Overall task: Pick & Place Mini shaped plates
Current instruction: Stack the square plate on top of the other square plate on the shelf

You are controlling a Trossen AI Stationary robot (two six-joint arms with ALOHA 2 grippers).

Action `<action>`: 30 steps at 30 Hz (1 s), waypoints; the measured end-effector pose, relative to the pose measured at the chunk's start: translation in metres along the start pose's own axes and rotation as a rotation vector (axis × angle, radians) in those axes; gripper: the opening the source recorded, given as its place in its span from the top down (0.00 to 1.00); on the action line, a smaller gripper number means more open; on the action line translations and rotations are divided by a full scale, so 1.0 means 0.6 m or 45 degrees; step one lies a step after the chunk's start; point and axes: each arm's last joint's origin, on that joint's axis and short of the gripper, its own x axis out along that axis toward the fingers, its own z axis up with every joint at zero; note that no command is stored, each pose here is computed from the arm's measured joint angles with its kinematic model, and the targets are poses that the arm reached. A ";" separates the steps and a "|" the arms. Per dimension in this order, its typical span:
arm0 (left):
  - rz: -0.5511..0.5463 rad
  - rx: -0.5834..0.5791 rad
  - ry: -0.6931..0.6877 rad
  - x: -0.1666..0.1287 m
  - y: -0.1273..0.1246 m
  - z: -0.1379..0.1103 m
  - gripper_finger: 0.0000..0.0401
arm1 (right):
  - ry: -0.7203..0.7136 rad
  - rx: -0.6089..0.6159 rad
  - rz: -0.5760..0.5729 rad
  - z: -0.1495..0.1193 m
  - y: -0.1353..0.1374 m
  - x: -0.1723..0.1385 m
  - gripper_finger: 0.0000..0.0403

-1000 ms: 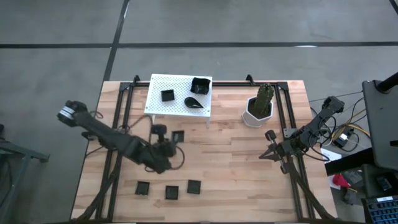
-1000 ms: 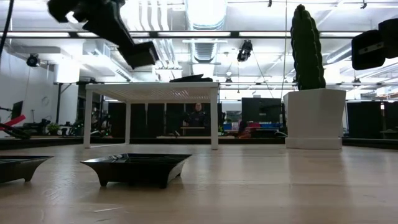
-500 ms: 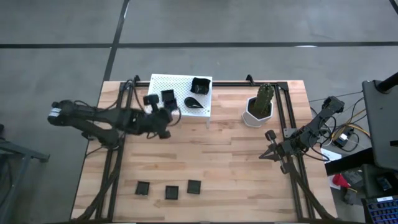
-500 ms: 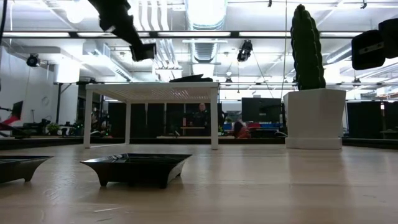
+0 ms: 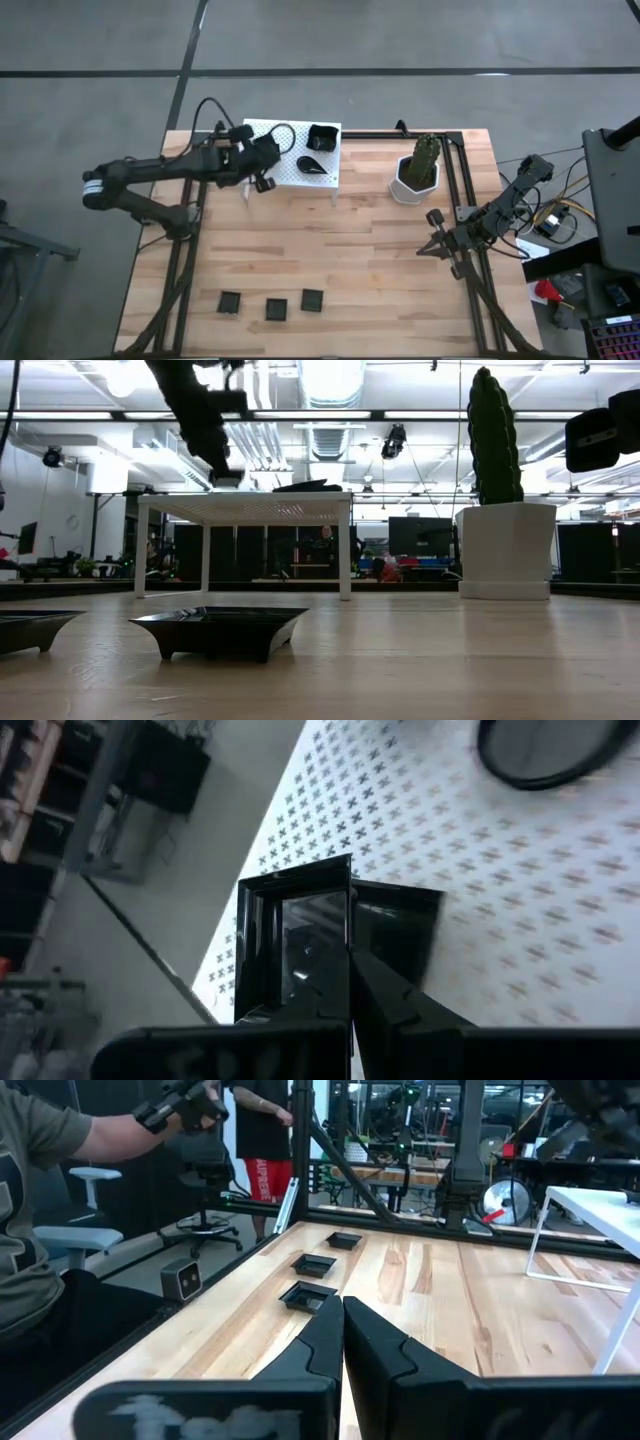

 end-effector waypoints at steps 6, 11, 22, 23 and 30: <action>-0.098 0.053 0.058 0.038 -0.012 0.005 1.00 | 0.000 -0.002 0.000 0.000 0.000 0.000 0.98; -0.025 0.089 0.102 0.050 -0.017 0.006 1.00 | 0.000 -0.001 0.000 0.000 0.000 0.000 0.98; -0.024 0.073 0.078 0.045 -0.015 0.008 1.00 | 0.000 0.001 0.000 0.000 0.000 0.000 0.98; -0.030 0.073 0.079 0.046 -0.015 0.008 1.00 | 0.000 0.000 0.000 0.000 0.000 0.000 0.98; -0.078 0.038 0.080 0.049 -0.020 0.008 1.00 | 0.000 0.000 0.000 0.000 0.000 0.000 0.98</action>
